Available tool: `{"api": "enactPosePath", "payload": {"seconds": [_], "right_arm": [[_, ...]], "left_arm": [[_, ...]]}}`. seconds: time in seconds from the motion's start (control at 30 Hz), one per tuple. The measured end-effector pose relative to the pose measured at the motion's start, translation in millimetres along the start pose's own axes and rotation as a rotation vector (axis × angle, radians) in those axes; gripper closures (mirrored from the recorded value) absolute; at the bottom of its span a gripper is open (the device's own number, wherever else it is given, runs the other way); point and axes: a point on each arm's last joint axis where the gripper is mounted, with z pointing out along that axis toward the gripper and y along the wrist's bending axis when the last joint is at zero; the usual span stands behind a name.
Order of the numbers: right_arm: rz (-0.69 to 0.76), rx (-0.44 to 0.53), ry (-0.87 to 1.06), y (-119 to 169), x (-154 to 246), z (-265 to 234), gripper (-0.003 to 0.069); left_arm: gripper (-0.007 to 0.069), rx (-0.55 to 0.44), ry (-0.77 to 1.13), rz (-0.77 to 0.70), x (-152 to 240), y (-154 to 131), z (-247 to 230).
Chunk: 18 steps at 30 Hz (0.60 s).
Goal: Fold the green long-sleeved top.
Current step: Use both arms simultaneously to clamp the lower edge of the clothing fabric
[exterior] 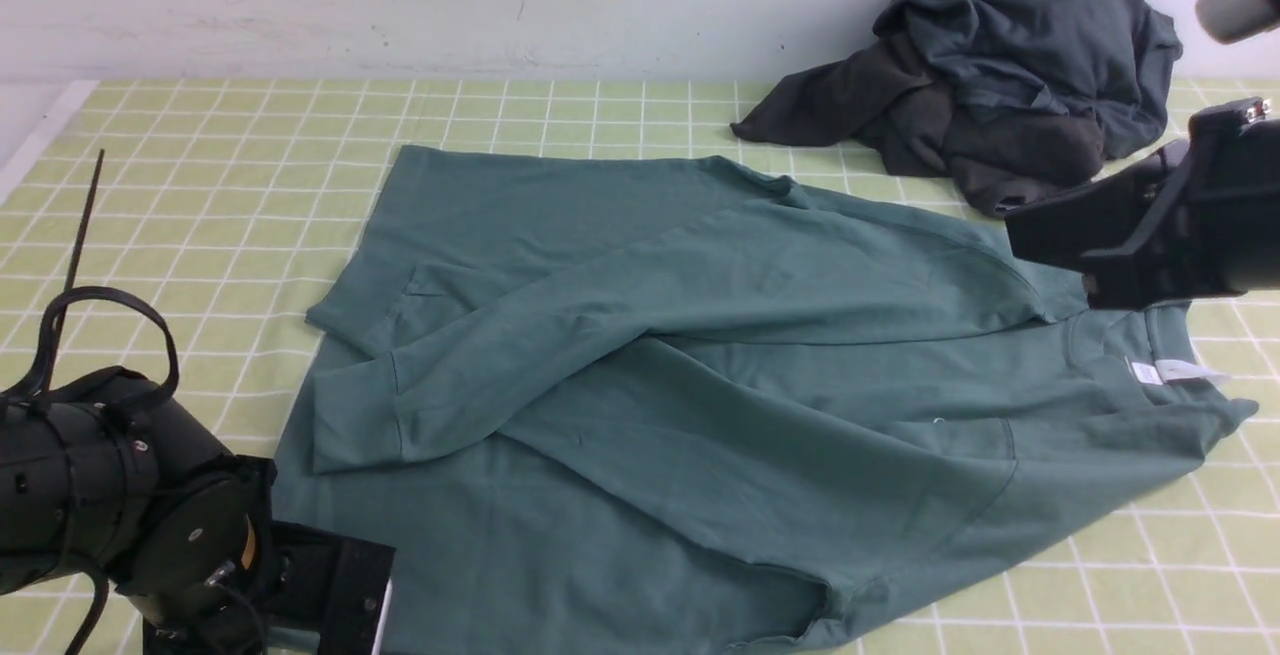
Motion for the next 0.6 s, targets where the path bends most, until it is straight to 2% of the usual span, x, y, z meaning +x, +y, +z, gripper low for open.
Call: {"api": "enactPosePath", "payload": {"seconds": [0.1,0.27,0.4,0.43,0.47,0.6], "right_arm": [[-0.001,-0.003,0.001,0,1,0,0.0671],[-0.019,-0.012,0.001,1,1,0,0.0671],[-0.129,-0.054,-0.052,15,-4,-13,0.0671],[-0.138,-0.060,-0.056,16,-4,-14,0.0671],[-0.217,-0.091,-0.095,27,-7,-23,0.0671],[-0.343,-0.154,-0.129,45,-8,-31,0.0671]], "left_arm": [[0.0617,-0.048,-0.029,-0.039,-3,-1,-13],[0.0619,-0.083,-0.068,-0.210,-2,-4,-30],[0.0619,-0.054,-0.047,-0.463,4,-9,-38],[0.0619,-0.053,-0.045,-0.477,4,-10,-38],[0.0619,-0.036,-0.031,-0.599,5,-12,-38],[0.0619,-0.002,0.009,-0.792,8,-16,-39]]}}
